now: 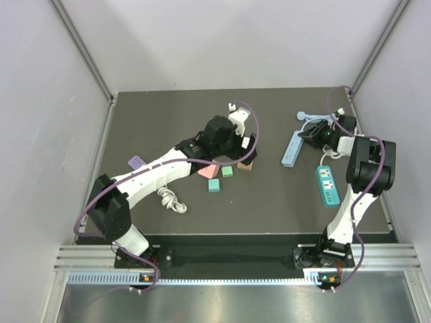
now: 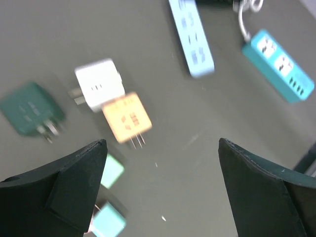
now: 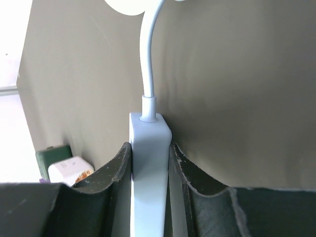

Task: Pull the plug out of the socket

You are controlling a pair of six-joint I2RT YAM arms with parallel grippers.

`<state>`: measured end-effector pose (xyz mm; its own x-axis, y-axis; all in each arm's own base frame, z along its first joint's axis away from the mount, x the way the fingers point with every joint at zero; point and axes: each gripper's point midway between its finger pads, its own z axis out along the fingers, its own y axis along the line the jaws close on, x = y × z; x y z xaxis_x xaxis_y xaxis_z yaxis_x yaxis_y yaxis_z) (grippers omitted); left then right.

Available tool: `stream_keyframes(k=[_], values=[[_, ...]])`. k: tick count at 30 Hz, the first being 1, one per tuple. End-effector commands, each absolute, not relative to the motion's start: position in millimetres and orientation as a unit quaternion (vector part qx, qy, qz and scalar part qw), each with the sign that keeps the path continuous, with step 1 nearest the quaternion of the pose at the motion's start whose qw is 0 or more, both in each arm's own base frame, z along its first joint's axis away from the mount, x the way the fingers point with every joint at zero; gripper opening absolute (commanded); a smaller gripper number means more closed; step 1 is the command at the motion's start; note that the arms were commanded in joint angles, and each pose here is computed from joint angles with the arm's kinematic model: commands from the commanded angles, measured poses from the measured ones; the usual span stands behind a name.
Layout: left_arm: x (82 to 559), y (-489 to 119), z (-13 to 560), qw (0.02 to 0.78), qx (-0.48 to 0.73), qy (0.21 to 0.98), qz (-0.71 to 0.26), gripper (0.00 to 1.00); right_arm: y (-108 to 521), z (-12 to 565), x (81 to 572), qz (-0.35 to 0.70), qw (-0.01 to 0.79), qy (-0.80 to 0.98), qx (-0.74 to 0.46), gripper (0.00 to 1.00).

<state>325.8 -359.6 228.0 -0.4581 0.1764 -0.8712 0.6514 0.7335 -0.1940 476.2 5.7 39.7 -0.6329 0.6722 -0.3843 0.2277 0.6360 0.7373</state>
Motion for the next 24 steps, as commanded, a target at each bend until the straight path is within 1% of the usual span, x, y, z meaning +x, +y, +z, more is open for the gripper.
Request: stream_keyframes(k=[1,2,3,4,5,7,10,13,17,20,22,23,24], values=[[312,-359,231,0.452,0.237,0.802,-0.31,0.98,-27,4,474,0.257,0.313,0.862,0.304,0.0],[307,-355,219,0.442,0.238,0.809,-0.307,0.98,-31,11,484,0.254,0.322,0.86,0.303,0.0],[304,-353,220,0.439,0.236,0.809,-0.311,0.99,-33,13,489,0.251,0.324,0.861,0.303,0.0],[300,-350,210,0.43,0.237,0.815,-0.309,0.98,-36,8,490,0.243,0.317,0.864,0.308,0.0],[298,-347,210,0.43,0.234,0.815,-0.31,0.99,-40,19,504,0.241,0.332,0.86,0.302,0.0],[292,-343,199,0.419,0.23,0.821,-0.313,0.99,-46,10,508,0.232,0.317,0.865,0.312,0.0],[284,-340,195,0.412,0.223,0.821,-0.326,0.98,-58,22,533,0.225,0.338,0.86,0.309,0.0],[279,-339,192,0.405,0.218,0.822,-0.334,0.99,-65,19,545,0.216,0.343,0.859,0.314,0.0],[273,-335,184,0.396,0.216,0.826,-0.337,0.98,-78,32,570,0.198,0.369,0.853,0.311,0.0],[271,-333,182,0.394,0.215,0.828,-0.337,0.99,-82,28,577,0.192,0.358,0.86,0.308,0.0],[271,-332,182,0.395,0.214,0.828,-0.336,0.98,-81,27,574,0.192,0.354,0.862,0.308,0.02],[271,-332,183,0.397,0.214,0.827,-0.337,0.99,-80,26,572,0.193,0.353,0.862,0.308,0.07],[272,-331,184,0.398,0.212,0.827,-0.336,0.99,-79,30,571,0.194,0.355,0.861,0.308,0.09]])
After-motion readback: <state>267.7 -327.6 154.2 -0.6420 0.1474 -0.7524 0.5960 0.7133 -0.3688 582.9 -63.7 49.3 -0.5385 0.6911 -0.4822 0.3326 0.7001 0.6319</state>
